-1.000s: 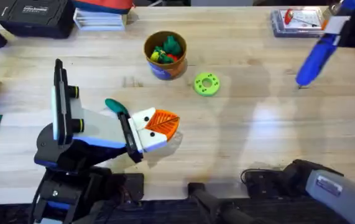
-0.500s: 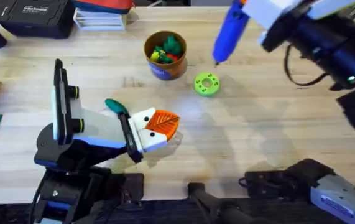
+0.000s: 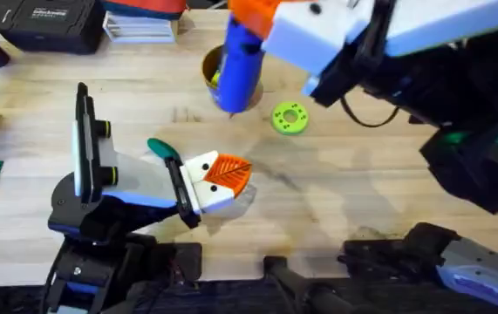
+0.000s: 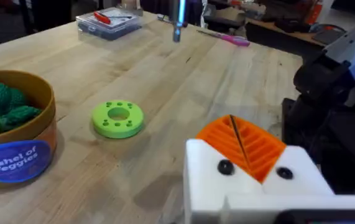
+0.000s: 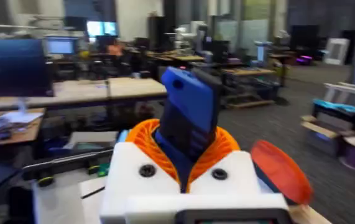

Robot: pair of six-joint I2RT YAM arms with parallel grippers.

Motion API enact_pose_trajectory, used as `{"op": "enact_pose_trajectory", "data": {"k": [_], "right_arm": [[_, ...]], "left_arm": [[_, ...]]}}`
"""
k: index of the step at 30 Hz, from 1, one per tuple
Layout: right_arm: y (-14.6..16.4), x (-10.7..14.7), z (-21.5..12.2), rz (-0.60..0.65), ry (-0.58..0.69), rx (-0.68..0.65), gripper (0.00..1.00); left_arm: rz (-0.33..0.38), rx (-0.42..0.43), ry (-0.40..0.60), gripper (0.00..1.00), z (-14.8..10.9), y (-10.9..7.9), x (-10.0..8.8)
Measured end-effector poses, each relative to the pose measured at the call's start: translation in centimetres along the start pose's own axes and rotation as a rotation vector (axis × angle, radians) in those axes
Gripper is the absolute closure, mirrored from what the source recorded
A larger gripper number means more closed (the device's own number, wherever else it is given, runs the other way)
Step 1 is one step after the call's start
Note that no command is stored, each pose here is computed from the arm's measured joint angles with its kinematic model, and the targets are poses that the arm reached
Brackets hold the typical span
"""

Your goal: Pick up the gripper from the table and insert it into the empty holder that is missing its gripper. Then pick up a screw, insert it into the mounting hole, and use the screwdriver to tighten it. Finally, clean up the table by picking up the vegetable and placing it into the bucket.

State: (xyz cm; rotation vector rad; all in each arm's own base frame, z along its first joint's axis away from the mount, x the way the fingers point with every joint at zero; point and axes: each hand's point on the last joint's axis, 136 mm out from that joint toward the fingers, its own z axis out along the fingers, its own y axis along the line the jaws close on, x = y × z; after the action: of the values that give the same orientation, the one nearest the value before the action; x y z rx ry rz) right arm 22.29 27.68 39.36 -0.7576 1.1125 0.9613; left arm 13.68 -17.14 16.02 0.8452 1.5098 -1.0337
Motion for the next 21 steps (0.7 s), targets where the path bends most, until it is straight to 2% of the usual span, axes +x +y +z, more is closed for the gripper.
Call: {"op": "enact_pose_trajectory", "data": {"k": [9, 21], "right_arm": [[5.1, -0.5, 0.7, -0.022, -0.078, -0.227, 0.975], [7.4, 2.9, 0.8, 0.031, -0.018, -0.305, 0.975]], "left_arm": [[0.000, 0.000, 0.000, 0.995, 0.0, 0.0, 0.0], [0.000, 0.000, 0.000, 0.995, 0.0, 0.0, 0.0]]}}
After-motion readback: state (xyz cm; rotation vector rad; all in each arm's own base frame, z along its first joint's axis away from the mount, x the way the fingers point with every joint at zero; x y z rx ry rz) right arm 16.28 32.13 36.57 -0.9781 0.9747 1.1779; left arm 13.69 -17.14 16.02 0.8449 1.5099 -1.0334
